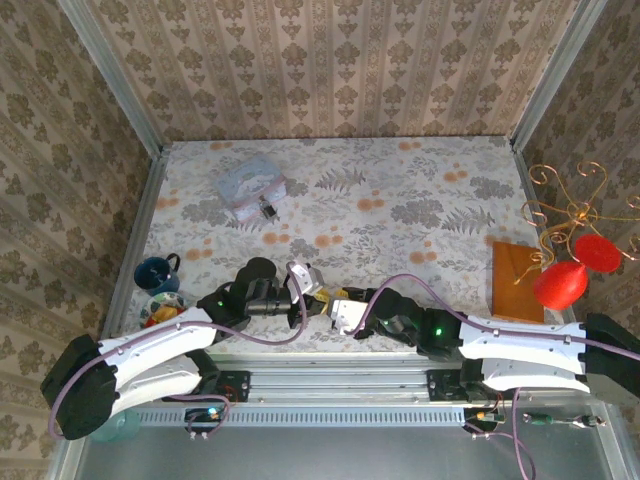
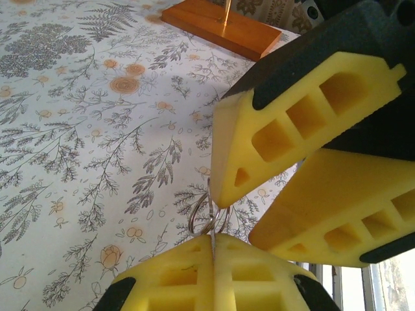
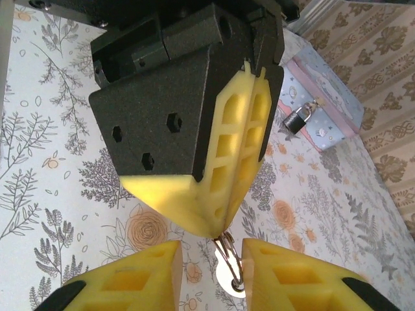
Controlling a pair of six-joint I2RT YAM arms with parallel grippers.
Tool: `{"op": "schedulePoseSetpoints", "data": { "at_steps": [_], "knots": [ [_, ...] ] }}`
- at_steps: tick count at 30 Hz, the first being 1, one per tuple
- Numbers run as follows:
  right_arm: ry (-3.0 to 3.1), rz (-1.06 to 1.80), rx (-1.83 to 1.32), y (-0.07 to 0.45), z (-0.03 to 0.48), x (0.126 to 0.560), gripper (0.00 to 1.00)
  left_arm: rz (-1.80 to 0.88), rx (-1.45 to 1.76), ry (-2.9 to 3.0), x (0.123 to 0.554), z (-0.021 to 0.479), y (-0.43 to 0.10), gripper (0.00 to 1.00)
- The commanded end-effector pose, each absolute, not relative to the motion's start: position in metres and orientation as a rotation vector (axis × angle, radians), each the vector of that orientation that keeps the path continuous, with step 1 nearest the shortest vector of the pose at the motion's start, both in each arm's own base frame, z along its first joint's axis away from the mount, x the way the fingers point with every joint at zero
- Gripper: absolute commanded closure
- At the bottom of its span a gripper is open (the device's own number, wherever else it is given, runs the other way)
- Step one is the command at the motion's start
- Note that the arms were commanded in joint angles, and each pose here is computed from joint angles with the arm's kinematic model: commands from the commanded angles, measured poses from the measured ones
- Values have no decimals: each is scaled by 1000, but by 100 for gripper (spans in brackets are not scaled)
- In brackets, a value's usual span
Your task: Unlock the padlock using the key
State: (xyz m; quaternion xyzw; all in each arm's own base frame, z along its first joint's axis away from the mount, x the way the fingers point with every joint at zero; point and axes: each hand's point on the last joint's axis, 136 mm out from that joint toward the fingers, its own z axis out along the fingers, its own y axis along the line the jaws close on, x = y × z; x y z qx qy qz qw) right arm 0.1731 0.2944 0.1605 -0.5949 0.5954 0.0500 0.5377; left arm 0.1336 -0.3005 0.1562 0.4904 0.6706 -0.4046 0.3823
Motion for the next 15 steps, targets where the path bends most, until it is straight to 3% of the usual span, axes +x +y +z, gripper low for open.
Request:
{"op": "schedulePoseSetpoints", "data": {
  "at_steps": [1,15],
  "knots": [
    [1408,75,-1415,294,167,177,70,-1055,1284,1642,130,173,-307,100],
    [1405,-3,-1419,294,163,184,85,-1077,1293,1628,126,175,-309,100]
  ]
}}
